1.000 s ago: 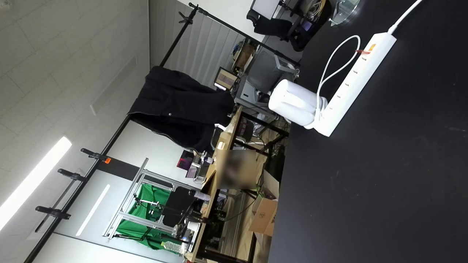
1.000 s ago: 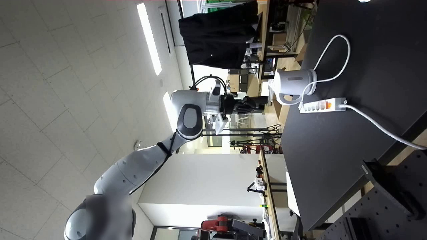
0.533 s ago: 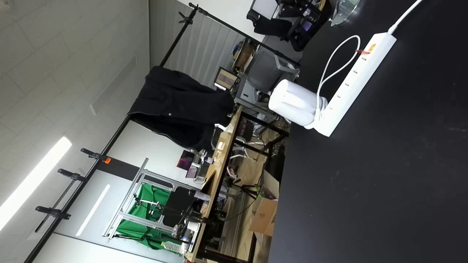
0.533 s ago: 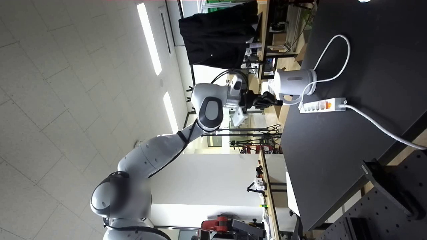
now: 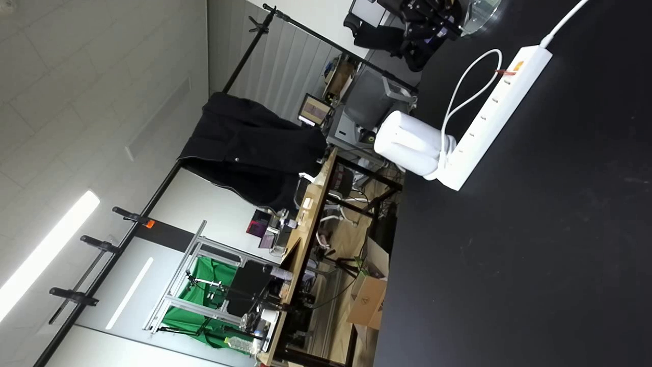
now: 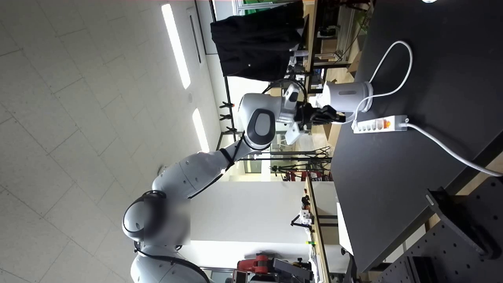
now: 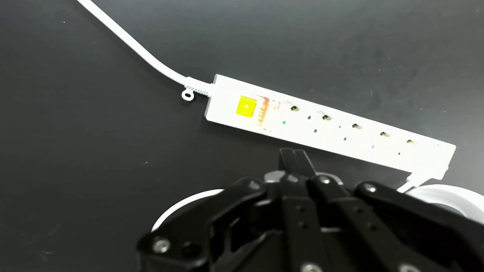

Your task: Turn off the switch on the adapter

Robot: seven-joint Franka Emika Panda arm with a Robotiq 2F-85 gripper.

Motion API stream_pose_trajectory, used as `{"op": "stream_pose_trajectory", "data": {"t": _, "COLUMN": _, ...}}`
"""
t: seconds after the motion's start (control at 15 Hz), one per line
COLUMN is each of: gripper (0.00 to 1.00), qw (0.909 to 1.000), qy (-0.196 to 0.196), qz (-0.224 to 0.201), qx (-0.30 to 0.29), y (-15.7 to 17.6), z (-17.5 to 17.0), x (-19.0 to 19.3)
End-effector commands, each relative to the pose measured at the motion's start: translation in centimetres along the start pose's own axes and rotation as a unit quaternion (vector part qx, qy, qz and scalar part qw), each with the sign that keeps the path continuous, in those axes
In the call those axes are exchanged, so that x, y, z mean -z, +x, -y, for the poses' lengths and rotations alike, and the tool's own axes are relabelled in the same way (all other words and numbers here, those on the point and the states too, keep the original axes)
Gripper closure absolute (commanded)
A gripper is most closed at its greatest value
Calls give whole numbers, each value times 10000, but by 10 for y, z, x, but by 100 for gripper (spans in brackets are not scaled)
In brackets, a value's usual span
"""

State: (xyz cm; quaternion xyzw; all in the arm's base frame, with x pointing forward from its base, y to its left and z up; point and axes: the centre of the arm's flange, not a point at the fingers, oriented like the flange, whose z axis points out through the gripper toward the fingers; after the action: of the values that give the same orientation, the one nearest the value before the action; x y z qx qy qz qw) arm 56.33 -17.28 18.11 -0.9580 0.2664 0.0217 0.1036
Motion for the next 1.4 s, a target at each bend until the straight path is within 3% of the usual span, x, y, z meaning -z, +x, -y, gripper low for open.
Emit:
{"op": "stream_pose_trajectory", "data": {"t": 0.0, "gripper": 99, "qw": 10000, "qy": 2, "qz": -3, "qx": 2, "y": 0, "z": 0, "x": 0}}
{"op": "stream_pose_trajectory", "data": {"t": 0.67, "gripper": 100, "qw": 10000, "qy": 3, "qz": -5, "qx": 2, "y": 0, "z": 0, "x": 1}}
{"op": "stream_pose_trajectory", "data": {"t": 0.93, "gripper": 100, "qw": 9998, "qy": -117, "qz": 109, "qx": -118, "y": 6, "z": 3, "x": -18}}
{"op": "stream_pose_trajectory", "data": {"t": 1.33, "gripper": 100, "qw": 9984, "qy": -358, "qz": -181, "qx": -398, "y": 10, "z": 0, "x": -42}}
